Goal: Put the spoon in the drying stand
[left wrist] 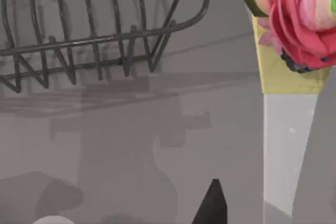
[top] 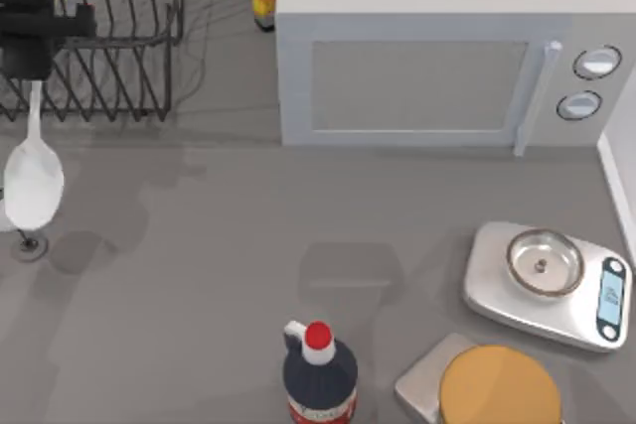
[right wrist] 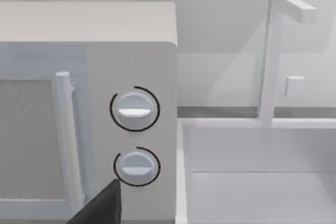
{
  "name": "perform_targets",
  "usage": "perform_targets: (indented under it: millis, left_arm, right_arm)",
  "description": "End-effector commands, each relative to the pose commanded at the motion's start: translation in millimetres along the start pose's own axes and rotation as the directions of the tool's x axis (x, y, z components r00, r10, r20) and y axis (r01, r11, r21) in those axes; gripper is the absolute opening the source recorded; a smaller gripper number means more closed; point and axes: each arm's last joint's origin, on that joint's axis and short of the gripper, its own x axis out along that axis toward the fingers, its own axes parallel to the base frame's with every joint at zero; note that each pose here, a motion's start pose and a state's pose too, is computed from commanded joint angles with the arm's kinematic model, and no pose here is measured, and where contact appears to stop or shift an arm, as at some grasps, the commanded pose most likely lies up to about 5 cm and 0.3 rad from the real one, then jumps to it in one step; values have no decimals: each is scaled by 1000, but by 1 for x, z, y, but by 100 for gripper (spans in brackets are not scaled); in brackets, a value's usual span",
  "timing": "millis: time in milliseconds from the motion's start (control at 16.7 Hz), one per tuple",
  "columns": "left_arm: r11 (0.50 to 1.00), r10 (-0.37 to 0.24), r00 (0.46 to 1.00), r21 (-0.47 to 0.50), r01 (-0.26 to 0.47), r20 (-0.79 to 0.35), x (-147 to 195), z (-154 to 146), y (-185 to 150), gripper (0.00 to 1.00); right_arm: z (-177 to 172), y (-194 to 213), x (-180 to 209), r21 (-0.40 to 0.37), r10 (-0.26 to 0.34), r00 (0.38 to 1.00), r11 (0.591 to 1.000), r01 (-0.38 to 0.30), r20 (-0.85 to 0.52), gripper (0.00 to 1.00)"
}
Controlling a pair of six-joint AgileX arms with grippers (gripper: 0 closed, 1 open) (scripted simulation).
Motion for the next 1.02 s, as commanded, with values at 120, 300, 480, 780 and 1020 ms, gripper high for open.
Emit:
perform_targets:
  millis: [120,300,480,780,1020]
  left_arm:
    - [999,43,976,-29,-38,214,-18,5,20,0]
    - [992,123,864,-54,-111,488,-53,7,43,0]
    - [981,184,733,-72,-183,655,-87,2,53,0]
    - [973,208,668,-80,-217,715,-102,-2,56,0]
    - [973,206,668,-78,-217,715,-99,1,57,0]
  right_arm:
    - [0,0,0,0,0,1000,1000,0,0,100]
    - [0,0,0,0,0,1000,1000,0,0,100]
    - [0,0,0,0,0,1000,1000,0,0,100]
    - [0,0,0,0,0,1000,1000,0,0,100]
    - [0,0,0,0,0,1000,1000,0,0,100]
